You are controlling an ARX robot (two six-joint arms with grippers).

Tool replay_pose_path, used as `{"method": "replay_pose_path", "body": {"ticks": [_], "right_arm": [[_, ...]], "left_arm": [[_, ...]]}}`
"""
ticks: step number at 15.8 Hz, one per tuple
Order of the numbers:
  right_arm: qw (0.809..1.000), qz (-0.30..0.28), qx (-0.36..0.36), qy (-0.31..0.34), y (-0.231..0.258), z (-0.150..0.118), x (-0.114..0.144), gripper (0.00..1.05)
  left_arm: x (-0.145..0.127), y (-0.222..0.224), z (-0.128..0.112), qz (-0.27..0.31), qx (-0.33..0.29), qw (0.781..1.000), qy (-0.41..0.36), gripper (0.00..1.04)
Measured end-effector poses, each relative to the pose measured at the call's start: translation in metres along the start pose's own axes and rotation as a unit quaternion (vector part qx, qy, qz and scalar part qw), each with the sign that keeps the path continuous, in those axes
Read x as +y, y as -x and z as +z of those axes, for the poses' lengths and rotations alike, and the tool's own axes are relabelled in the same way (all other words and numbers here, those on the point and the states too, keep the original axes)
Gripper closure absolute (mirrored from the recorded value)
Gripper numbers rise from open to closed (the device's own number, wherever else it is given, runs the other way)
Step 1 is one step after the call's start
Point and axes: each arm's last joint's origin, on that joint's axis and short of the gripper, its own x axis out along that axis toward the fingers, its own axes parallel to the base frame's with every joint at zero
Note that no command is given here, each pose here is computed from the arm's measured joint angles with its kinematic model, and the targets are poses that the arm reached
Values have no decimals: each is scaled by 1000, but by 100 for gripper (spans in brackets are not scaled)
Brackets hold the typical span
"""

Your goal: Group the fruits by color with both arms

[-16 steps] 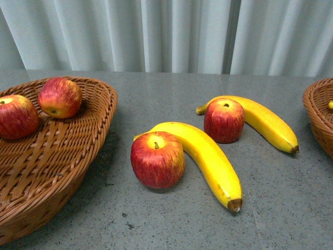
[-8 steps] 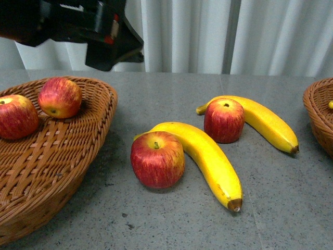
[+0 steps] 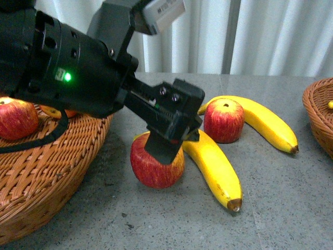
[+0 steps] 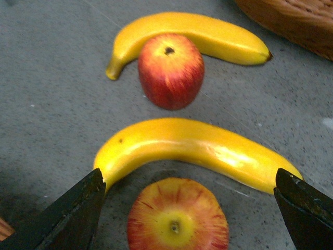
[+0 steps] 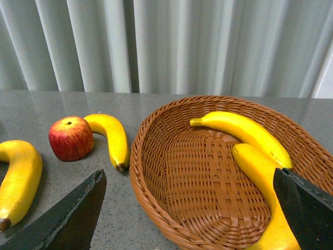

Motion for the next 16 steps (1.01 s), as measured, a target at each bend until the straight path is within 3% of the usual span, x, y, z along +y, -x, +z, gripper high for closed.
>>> {"method": "replay_pose_path", "body": {"ticks": [7,16], "right_arm": [[1000,0,0,0,0,0,0,7],[1000,0,0,0,0,0,0,7]], "left_arm": [[1,-16,-19,-9,29,999,-43,7],[-3,-25,-32,-40,36,998,-41,7]]}}
